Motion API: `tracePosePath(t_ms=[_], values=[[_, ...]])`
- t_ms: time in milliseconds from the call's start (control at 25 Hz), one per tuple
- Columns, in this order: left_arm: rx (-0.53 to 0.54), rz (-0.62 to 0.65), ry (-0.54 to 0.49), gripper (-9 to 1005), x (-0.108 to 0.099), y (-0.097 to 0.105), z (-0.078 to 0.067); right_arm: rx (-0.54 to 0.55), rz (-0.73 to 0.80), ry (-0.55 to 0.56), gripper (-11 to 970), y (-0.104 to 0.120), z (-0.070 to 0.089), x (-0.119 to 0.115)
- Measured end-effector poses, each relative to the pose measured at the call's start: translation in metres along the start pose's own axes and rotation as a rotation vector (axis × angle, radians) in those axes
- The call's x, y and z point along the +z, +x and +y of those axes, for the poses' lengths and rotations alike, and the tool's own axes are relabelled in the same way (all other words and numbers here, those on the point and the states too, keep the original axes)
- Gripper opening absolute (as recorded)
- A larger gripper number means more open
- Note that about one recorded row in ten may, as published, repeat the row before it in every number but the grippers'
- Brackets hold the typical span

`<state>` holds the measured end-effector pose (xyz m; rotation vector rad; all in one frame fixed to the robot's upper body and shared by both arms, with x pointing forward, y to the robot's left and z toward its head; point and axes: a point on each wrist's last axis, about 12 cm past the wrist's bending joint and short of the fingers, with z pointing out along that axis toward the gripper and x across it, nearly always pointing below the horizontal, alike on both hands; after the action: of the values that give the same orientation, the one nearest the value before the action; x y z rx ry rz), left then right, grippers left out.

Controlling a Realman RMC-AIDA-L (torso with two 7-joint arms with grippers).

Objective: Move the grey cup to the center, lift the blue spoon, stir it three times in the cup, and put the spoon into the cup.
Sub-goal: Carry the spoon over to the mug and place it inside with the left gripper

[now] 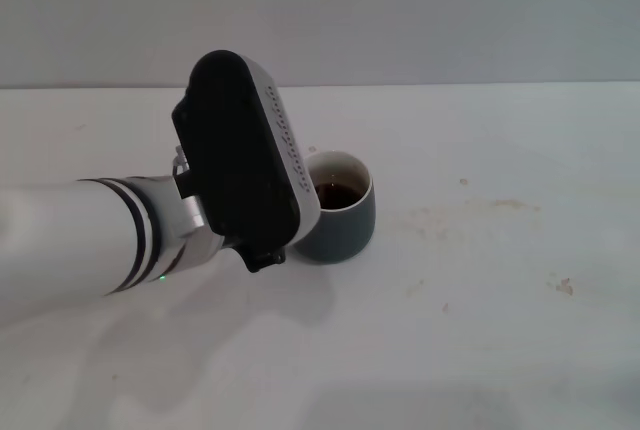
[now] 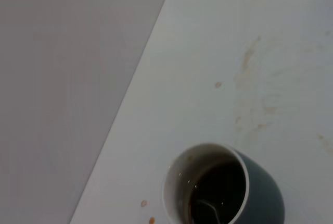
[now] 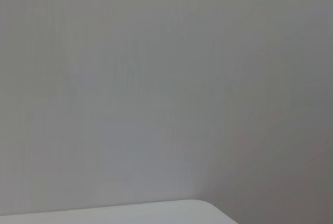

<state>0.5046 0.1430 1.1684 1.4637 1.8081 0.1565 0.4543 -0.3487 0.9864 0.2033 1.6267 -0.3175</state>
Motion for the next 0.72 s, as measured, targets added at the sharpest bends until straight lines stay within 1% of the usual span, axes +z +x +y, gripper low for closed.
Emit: tracePosePath(t_ms=[200,440,640,720], values=[[-0.015,0.017,-0.010,179,0.001,0.006,0.005,0.000,-0.001,-0.002,-2,0.000,0.001,0.000],[-0.013,0.017,-0.014,179,0.003,0.005,0.007,0.000,-0.002,-0.003,-2,0.000,0.001,0.000],[0.004,0.003,-0.016,179,0.006,-0.001,0.009,0.000,-0.002,-0.003,-2,-0.001,0.001,0.001],[0.023,-0.001,-0.011,179,0.010,-0.006,0.010,0.000,-0.003,-0.004,-2,-0.001,0.001,0.001]])
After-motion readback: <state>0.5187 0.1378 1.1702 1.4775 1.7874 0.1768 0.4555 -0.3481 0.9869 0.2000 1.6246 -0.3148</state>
